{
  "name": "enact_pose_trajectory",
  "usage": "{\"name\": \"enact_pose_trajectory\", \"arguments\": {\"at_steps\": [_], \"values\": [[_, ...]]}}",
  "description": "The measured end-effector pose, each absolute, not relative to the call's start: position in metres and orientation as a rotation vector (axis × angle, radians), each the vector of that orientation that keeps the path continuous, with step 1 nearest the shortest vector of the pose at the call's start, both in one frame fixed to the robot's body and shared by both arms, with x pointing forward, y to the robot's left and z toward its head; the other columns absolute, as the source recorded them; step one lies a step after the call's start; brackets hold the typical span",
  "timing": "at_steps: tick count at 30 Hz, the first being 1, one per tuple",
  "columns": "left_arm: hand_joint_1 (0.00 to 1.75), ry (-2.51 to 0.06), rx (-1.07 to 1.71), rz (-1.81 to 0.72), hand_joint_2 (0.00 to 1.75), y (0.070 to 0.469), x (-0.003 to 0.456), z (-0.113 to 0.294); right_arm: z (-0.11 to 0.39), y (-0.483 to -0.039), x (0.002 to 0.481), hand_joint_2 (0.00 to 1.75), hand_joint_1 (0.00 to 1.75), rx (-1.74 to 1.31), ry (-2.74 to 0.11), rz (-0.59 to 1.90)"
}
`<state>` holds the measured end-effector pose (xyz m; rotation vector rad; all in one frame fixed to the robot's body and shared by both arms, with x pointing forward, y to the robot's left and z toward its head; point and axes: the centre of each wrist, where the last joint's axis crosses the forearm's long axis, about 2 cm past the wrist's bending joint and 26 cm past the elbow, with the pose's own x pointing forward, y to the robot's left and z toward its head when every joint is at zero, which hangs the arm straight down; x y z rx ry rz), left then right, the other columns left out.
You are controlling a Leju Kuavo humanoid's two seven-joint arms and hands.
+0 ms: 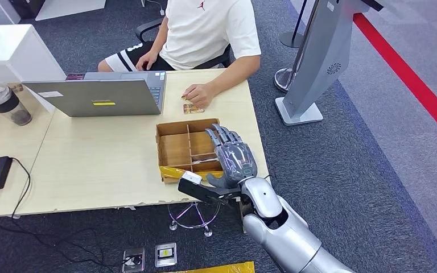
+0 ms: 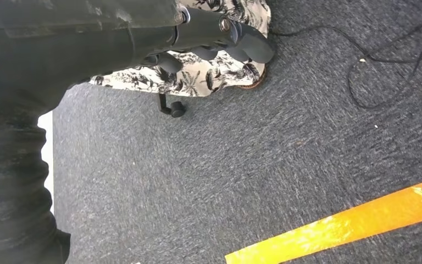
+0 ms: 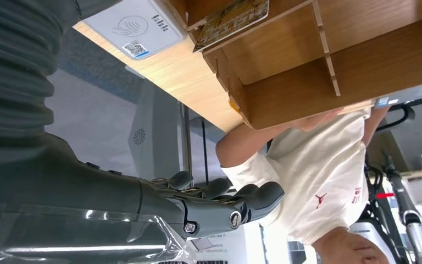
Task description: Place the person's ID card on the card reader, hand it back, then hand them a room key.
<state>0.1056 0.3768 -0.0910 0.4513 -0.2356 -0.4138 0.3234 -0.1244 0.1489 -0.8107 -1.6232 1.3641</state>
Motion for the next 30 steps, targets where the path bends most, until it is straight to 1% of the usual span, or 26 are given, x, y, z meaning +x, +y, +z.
{"name": "enact_pose_trajectory", "arguments": {"at_steps": [18, 30], "values": [[0.00, -0.252, 0.437, -0.444, 1.75, 0.371, 0.115, -0.089, 0.135, -0.118, 0.328, 1.75, 0.00, -0.847, -1.532, 1.423], [0.00, -0.270, 0.426, -0.433, 1.75, 0.365, 0.123, -0.088, 0.124, -0.109, 0.335, 1.75, 0.01, -0.843, -1.520, 1.470]]}}
